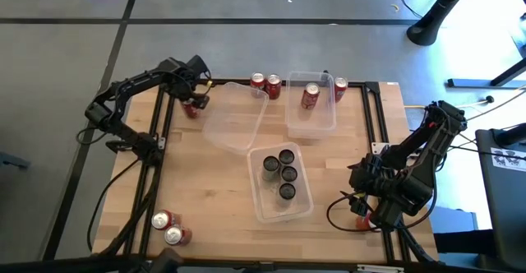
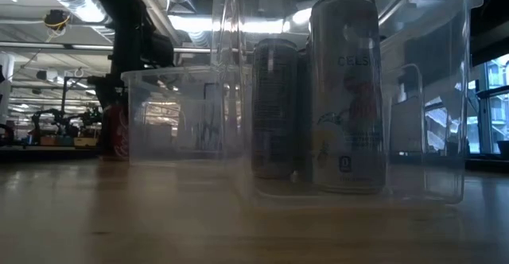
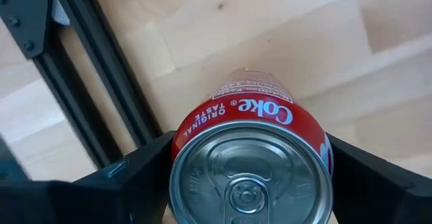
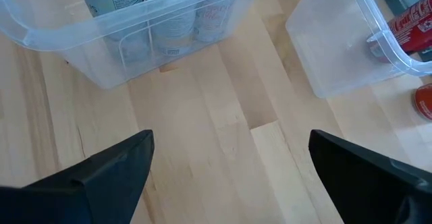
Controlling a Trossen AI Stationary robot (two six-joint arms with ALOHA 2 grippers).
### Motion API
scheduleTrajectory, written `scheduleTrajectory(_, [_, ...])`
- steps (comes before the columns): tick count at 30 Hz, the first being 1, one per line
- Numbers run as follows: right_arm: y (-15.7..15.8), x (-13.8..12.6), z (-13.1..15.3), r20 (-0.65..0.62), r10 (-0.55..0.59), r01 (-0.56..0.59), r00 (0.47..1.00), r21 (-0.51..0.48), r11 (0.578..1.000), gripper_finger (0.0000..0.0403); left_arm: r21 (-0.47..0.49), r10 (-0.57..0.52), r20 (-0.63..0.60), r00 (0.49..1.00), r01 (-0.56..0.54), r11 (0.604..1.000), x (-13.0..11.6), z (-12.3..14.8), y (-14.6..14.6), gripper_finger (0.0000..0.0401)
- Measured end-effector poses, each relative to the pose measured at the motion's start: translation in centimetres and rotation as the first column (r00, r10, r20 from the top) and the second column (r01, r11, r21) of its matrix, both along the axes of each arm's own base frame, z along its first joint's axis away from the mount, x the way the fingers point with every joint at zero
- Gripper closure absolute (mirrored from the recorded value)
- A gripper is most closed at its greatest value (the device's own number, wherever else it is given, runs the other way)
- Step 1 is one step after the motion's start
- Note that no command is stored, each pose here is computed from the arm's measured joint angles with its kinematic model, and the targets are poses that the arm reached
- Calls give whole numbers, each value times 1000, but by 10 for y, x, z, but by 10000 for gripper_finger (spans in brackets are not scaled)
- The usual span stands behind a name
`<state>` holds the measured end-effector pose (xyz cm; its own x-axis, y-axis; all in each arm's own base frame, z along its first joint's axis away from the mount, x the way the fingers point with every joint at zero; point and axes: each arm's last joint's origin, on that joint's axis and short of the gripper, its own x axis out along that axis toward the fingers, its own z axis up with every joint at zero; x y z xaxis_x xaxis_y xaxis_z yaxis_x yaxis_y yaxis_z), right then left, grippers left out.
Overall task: Sort soda cans
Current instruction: Put the red/white soda can into the right transparent bin
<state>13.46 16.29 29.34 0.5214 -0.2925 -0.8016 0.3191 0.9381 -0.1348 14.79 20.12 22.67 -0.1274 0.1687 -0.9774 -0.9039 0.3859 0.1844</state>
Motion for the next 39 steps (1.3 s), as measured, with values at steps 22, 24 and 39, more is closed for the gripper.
scheduleTrajectory(22, [-1, 0, 0, 23, -2, 2, 1000, -18, 1000, 11, 359, -173, 314, 933, 51, 932, -9, 148, -70, 94])
scheduleTrajectory(24, [-1, 1, 1, 29, -2, 3, 1000, -22, 1000, 11, 385, -212, 339, 917, 70, 920, -7, 158, -77, 94])
scheduleTrajectory(39, [-4, 2, 3, 119, -5, 17, 993, -98, 995, 11, 526, -498, 573, 652, 173, 833, 42, 195, -118, 93])
